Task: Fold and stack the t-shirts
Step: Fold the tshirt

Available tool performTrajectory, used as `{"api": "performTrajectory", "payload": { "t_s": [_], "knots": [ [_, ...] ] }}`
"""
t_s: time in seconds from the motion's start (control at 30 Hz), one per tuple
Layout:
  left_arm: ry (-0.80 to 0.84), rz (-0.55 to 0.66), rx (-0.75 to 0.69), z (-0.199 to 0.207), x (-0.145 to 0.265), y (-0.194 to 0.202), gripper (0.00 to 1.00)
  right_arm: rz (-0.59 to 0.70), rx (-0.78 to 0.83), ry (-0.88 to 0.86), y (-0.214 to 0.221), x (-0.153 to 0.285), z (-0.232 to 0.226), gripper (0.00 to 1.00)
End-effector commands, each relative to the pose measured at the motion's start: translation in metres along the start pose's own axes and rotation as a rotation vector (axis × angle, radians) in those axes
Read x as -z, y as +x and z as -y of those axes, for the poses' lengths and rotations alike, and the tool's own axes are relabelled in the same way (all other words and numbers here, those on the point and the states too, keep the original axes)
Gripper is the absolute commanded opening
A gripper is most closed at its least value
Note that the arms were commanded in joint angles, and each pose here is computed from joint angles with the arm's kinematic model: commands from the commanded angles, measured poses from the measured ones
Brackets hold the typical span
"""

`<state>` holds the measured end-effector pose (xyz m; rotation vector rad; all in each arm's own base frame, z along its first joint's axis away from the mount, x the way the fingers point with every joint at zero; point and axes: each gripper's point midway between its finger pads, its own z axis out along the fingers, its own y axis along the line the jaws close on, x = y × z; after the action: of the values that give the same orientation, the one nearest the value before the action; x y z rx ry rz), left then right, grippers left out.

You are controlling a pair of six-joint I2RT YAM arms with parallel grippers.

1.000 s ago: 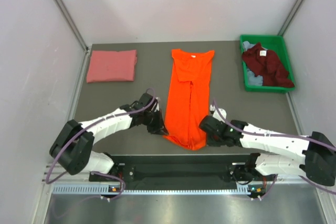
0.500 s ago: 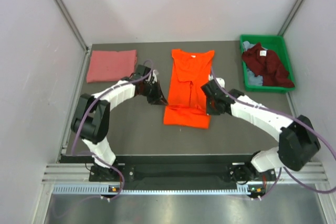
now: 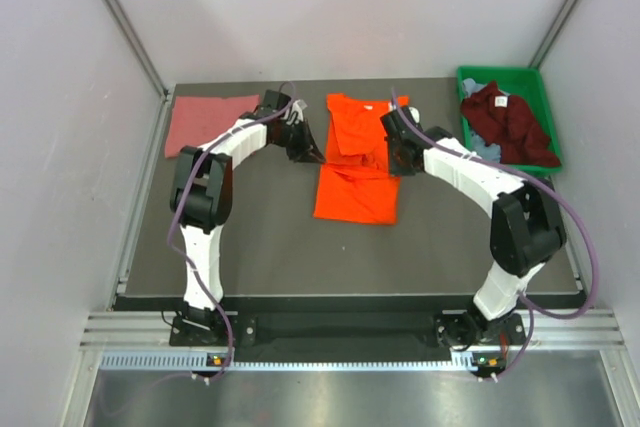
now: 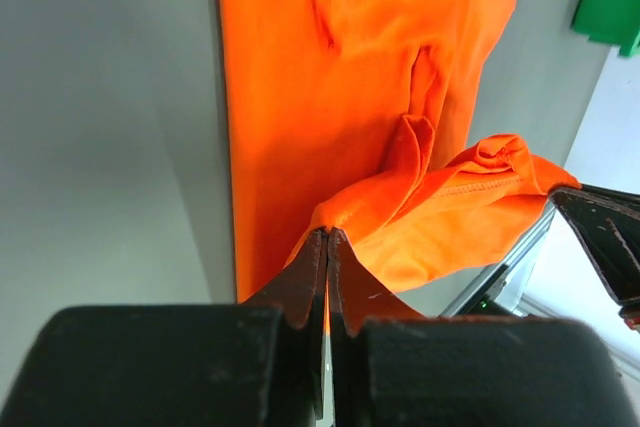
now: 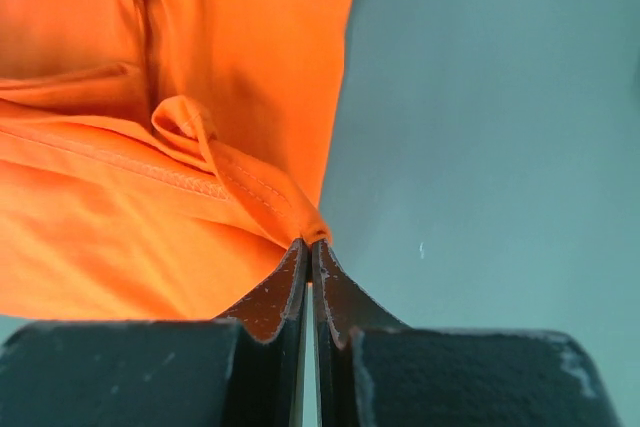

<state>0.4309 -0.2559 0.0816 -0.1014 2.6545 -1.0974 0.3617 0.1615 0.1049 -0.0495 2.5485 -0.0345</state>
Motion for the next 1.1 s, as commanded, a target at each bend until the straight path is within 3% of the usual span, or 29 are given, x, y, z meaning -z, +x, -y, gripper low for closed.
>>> {"api": "performTrajectory", "payload": {
  "t_s": [0.0,0.47,1.07],
  "knots": [
    [0.054,0.01,-0.028,0.007,-0.001,-0.022,0.0,0.069,0.01,0.017,-0.038,0.0,0.008,0.0],
    [0.187,0.065,-0.071,0.019,-0.016,-0.074,0.0,0.082,0.015,0.045,-0.077,-0.038,0.02,0.0],
    [0.161,0.103,-0.038,-0.013,-0.035,-0.097,0.0,0.111,0.009,0.006,-0.099,-0.074,0.016,0.0]
  ]
}}
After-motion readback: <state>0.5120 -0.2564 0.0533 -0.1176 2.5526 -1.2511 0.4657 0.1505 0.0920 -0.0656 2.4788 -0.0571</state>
